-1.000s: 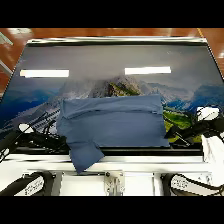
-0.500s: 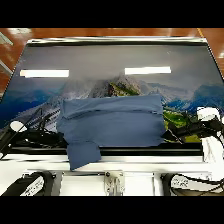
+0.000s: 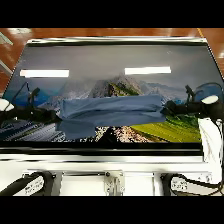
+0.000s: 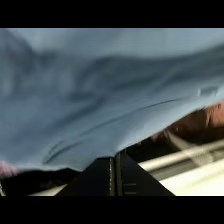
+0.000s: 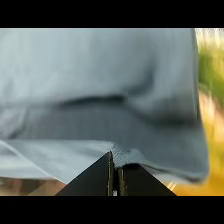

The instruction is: Fold the shirts.

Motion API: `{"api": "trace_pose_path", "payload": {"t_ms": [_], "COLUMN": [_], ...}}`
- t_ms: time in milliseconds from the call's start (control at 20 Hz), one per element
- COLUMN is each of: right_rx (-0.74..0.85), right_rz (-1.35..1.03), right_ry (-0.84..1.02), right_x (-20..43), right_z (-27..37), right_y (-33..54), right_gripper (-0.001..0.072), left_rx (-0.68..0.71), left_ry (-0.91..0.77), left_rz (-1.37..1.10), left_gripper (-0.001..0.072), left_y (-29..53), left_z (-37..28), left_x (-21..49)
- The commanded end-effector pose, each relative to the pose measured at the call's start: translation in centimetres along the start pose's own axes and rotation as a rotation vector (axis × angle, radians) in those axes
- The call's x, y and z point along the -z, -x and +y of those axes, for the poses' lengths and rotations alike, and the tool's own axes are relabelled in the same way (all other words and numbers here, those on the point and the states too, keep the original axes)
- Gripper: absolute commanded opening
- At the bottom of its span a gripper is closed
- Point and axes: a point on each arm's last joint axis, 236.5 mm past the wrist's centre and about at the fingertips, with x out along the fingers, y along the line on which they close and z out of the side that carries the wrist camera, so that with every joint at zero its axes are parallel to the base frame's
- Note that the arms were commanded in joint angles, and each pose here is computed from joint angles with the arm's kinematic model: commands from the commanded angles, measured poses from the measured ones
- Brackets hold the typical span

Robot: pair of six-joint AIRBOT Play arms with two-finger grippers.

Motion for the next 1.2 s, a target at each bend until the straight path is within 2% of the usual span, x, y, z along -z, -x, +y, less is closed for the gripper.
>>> {"api": "trace_pose_path", "payload": {"t_ms": [0,300,500,550,600,650,800,900,1150], "right_rx": [0.088,0.111,0.122,0.124,0.122,0.118,0.112,0.121,0.01], "right_rz": [-0.109,-0.107,-0.085,-0.09,-0.092,-0.084,-0.1,-0.099,0.056], "right_ry": [0.08,0.008,0.002,0.007,0.014,0.045,0.075,-0.005,-0.162], "right_x": [-5.1,-7.2,-6.8,-6.9,-7.0,-7.2,-7.9,-7.9,-4.8], "right_z": [1.5,-0.2,-0.9,-0.9,-0.7,-0.5,-0.3,-1.8,-2.4], "right_y": [-1.3,-4.2,-6.1,-6.1,-5.9,-5.3,-2.0,-1.3,-6.1], "right_gripper": [0.006,0.0061,0.008,0.021,0.0527,0.0637,0.0637,0.0637,0.0639], "left_rx": [0.002,0.105,0.169,0.177,0.185,0.197,0.235,0.242,0.23], "left_ry": [0.015,0.071,0.167,0.186,0.191,0.196,0.208,0.199,0.11], "left_rz": [-0.013,-0.024,0.048,0.074,0.093,0.111,0.155,0.145,0.073], "left_gripper": [0.0035,0.0036,0.0042,0.0179,0.0409,0.0508,0.0515,0.0514,0.0514], "left_y": [-1.0,-4.9,-8.2,-8.5,-8.3,-7.8,-5.1,-3.3,0.1], "left_z": [1.5,2.4,3.3,3.6,3.7,3.8,4.2,3.9,0.9], "left_x": [-5.3,-12.9,-12.4,-11.8,-11.4,-11.0,-10.1,-10.0,-10.8]}}
